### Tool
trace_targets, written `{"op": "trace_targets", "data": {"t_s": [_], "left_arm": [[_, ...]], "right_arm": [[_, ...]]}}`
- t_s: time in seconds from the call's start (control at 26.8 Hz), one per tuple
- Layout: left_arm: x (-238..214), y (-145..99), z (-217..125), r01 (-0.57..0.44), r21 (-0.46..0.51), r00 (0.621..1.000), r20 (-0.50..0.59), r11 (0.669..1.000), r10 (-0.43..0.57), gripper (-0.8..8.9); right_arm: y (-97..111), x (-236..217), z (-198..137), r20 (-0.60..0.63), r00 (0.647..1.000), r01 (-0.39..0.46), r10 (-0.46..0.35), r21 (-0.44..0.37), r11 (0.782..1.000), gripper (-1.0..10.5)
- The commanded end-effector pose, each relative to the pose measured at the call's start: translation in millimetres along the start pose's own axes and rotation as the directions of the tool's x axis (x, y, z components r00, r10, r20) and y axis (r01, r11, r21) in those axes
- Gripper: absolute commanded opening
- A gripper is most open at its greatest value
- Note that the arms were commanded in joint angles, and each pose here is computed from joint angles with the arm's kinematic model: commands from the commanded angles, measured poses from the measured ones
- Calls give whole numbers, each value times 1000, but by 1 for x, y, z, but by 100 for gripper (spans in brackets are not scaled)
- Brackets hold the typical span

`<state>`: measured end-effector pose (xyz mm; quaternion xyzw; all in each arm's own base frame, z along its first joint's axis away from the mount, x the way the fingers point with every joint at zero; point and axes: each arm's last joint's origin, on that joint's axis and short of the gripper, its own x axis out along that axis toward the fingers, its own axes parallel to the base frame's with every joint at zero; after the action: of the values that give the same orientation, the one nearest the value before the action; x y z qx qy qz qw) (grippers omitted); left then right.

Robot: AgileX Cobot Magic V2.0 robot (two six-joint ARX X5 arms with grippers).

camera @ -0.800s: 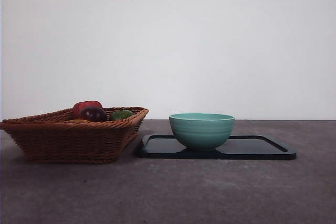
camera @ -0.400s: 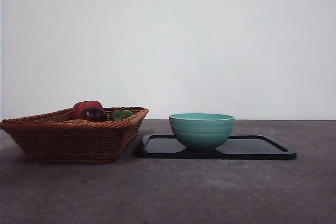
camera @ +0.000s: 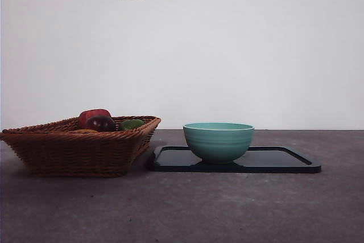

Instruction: Pick up the wifruite, put it on the bowl, pick up the plate, put it on desk

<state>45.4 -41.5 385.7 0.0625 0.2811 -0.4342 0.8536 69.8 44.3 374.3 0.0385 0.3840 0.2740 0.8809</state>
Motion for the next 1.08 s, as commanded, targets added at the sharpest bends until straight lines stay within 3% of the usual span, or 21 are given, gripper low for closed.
{"op": "trace_targets", "data": {"t_s": [0.04,0.22,0.49,0.6,0.78,0.93,1.08], "left_arm": [[-1,-1,3,7,15,1000,16,1000,-7,625],[-1,-1,3,7,15,1000,16,1000,-7,625],[-1,-1,3,6,15,1000,16,1000,-7,625],[-1,-1,3,7,15,1000,17,1000,-7,625],[-1,-1,3,7,16,1000,18,1000,-7,625],[-1,-1,3,7,16,1000,19,1000,-7,625],[-1,-1,3,6,16,1000,20,1000,-6,625]], "right_arm": [[1,23,23,-10,1000,-3,3,11,1000,602],[-2,84,60,-130,991,32,-23,65,997,601],[-14,188,129,-302,950,109,-75,95,990,601],[-28,227,147,-358,923,182,-138,92,979,601],[-64,277,155,-420,890,244,-176,114,963,600],[-93,313,144,-489,854,281,-176,149,948,600],[-104,342,133,-515,842,271,-162,143,952,538]]}}
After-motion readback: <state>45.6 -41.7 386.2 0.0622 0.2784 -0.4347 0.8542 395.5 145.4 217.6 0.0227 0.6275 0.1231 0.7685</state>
